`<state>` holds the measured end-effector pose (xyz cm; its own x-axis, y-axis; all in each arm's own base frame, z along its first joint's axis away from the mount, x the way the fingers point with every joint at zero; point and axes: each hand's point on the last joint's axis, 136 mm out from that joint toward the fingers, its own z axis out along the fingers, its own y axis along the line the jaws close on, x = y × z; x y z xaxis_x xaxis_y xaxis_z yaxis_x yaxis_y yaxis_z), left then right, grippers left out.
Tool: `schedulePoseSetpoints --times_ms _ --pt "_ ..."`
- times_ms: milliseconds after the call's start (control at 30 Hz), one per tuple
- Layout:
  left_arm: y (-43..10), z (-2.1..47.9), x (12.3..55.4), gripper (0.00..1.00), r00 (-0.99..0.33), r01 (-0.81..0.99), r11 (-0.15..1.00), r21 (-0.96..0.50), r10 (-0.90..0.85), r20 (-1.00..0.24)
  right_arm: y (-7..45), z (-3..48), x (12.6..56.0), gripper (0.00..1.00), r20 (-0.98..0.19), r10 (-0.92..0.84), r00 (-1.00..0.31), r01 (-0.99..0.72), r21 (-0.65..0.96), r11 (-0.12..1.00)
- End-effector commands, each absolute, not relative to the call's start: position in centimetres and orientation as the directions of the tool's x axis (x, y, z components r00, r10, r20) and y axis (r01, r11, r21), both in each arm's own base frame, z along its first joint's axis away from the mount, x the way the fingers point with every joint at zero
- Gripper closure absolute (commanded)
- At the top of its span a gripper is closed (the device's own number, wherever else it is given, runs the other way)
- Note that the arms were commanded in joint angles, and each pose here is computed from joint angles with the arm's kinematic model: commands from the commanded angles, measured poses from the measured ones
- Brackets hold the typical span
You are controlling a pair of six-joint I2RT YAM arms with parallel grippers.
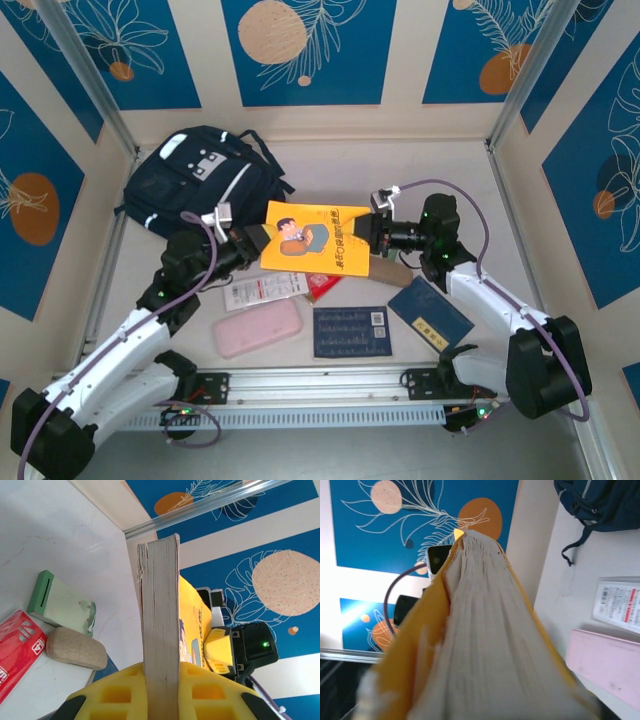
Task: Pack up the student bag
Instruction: Pick up the book from the center of the table.
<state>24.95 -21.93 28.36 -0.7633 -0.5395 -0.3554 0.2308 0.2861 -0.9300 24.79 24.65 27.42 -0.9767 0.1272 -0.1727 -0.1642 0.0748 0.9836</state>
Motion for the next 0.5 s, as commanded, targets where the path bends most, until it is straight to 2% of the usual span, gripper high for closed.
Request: schedulePoseSetpoints --times_ms 0,33,100,133,200,267,333,367,467 --pt "-22.0 30.3 25.1 1.0 -0.735 0.304 0.319 -0.898 -0.521 -0.434 24.4 28.1 24.2 0.76 -0.211 0.121 -0.97 -0.199 0.974 0.108" --pt "-22.0 30.2 25.2 1.0 -0.733 0.3 0.327 -0.896 -0.522 -0.436 24.2 27.9 24.3 0.73 -0.205 0.133 -0.97 -0.191 0.975 0.11" --pt "-22.2 30.0 25.5 1.0 -0.736 0.294 0.325 -0.899 -0.523 -0.43 23.9 27.7 24.3 0.56 -0.191 0.141 -0.972 -0.178 0.979 0.099" --pt "-22.3 29.8 25.7 1.0 -0.738 0.288 0.328 -0.899 -0.523 -0.427 23.9 27.7 24.2 0.51 -0.184 0.139 -0.973 -0.172 0.981 0.091" --pt "-22.2 29.4 25.9 1.0 -0.736 0.277 0.338 -0.899 -0.528 -0.425 23.9 27.6 24.0 0.46 -0.177 0.133 -0.975 -0.168 0.983 0.08" --pt "-22.0 29.0 26.1 1.0 -0.731 0.265 0.351 -0.898 -0.534 -0.424 24.0 27.6 23.8 0.45 -0.179 0.131 -0.975 -0.17 0.983 0.074" --pt "-22.0 28.8 26.2 1.0 -0.731 0.261 0.355 -0.898 -0.535 -0.424 24.0 27.5 23.6 0.49 -0.181 0.133 -0.974 -0.172 0.982 0.073" --pt "-22.0 28.7 26.3 1.0 -0.733 0.256 0.359 -0.898 -0.534 -0.422 24.1 27.5 23.6 0.54 -0.182 0.138 -0.974 -0.173 0.982 0.073" --pt "-22.1 28.2 26.6 1.0 -0.736 0.251 0.392 -0.885 -0.517 -0.438 23.9 27.1 23.8 0.85 -0.184 0.162 -0.969 -0.17 0.981 0.096"
